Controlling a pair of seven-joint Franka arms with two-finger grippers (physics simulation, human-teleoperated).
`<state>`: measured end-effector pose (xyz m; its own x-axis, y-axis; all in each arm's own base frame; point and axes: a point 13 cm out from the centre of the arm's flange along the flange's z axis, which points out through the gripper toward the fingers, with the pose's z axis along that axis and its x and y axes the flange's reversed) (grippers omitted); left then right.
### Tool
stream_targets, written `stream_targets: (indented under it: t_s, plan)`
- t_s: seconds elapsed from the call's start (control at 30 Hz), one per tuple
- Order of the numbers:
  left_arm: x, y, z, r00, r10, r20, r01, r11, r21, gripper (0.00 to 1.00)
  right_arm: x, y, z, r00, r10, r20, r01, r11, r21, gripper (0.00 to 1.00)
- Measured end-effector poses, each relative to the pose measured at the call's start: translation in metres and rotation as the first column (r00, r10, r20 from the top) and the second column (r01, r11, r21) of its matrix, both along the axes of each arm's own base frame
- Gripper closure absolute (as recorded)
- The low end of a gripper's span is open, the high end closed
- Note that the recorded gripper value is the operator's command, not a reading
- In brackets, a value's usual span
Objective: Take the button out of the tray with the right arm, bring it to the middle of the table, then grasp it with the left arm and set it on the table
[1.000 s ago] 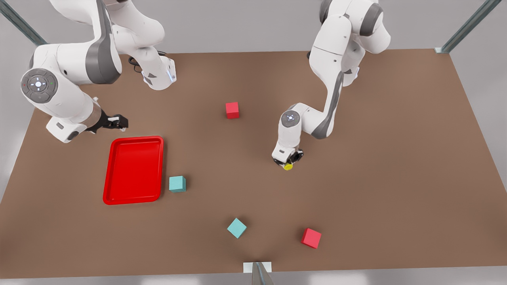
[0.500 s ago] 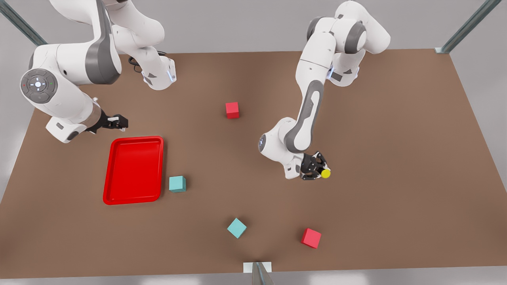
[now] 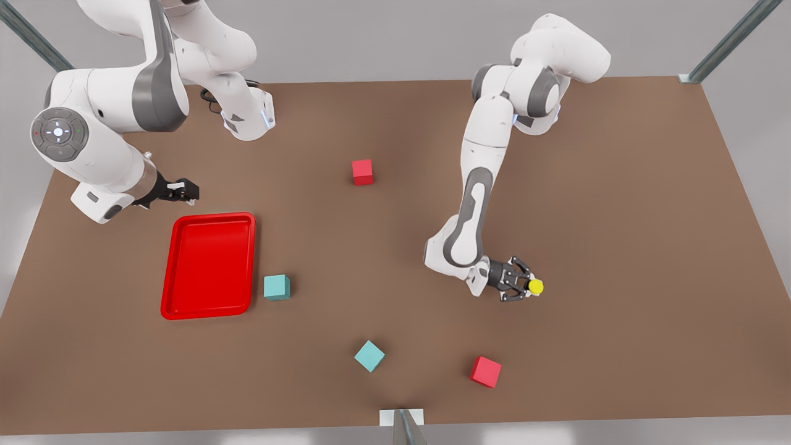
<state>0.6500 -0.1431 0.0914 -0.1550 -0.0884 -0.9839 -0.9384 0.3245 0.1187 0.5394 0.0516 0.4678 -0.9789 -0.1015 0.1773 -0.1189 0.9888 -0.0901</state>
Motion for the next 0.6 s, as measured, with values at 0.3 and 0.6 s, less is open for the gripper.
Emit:
stream_targets:
  t_s: [0.3,0.6]
  plan:
    - [0.004,0.007,-0.028,0.985,-0.030,0.167,0.034,0.999,-0.021,0.00,0.000,0.002,0.000,1.000,0.006,0.000,-0.006,1.000,0.000,0.00]
    - [0.010,0.003,-0.024,0.956,-0.028,0.291,0.047,0.997,-0.061,0.00,0.000,0.001,0.000,1.000,0.005,-0.001,-0.005,1.000,0.000,0.00]
